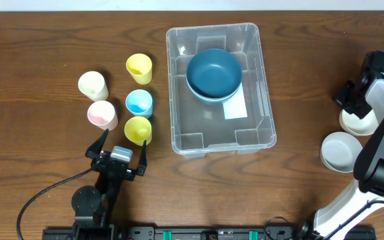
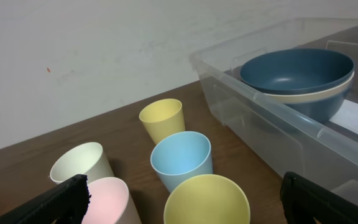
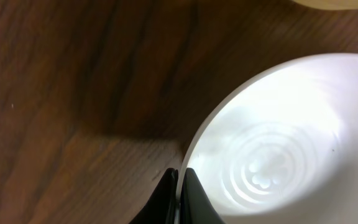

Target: Pack container

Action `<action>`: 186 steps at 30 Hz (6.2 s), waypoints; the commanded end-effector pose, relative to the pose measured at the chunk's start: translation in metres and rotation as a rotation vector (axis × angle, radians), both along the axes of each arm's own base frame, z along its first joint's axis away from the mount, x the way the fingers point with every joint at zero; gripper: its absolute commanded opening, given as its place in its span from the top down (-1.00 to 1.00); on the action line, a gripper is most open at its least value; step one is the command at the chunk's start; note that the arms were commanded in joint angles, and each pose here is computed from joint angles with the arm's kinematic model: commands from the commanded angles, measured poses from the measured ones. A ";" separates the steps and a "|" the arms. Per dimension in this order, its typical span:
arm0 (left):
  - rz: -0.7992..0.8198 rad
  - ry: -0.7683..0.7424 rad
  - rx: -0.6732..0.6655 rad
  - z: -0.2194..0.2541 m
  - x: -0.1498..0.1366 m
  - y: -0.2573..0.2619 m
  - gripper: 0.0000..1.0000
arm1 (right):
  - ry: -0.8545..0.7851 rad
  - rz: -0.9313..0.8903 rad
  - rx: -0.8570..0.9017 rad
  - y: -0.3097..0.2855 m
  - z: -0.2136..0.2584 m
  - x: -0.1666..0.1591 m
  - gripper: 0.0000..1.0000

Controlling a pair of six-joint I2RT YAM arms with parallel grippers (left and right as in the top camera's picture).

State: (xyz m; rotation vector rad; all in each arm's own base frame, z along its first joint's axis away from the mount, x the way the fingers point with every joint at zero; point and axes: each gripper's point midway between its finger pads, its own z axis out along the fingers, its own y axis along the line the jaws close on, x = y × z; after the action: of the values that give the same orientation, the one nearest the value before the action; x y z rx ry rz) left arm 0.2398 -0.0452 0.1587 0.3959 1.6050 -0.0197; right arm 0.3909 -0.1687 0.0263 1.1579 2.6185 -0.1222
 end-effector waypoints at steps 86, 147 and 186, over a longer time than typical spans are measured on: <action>-0.008 0.045 0.006 -0.016 -0.001 -0.001 -0.96 | 0.200 0.949 -0.081 0.299 0.040 -0.010 -0.99; -0.008 0.045 0.006 -0.016 -0.001 -0.001 -0.96 | -0.343 0.399 0.018 0.102 0.175 0.118 -0.98; -0.008 0.045 0.006 -0.016 -0.001 -0.001 -0.96 | -0.344 0.399 0.017 0.102 0.175 0.118 -0.98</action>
State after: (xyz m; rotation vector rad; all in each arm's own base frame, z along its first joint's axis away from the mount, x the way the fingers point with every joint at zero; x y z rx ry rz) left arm 0.2398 -0.0452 0.1587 0.3959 1.6050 -0.0197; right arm 0.5104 -0.0661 0.2005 0.5807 2.4784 0.1802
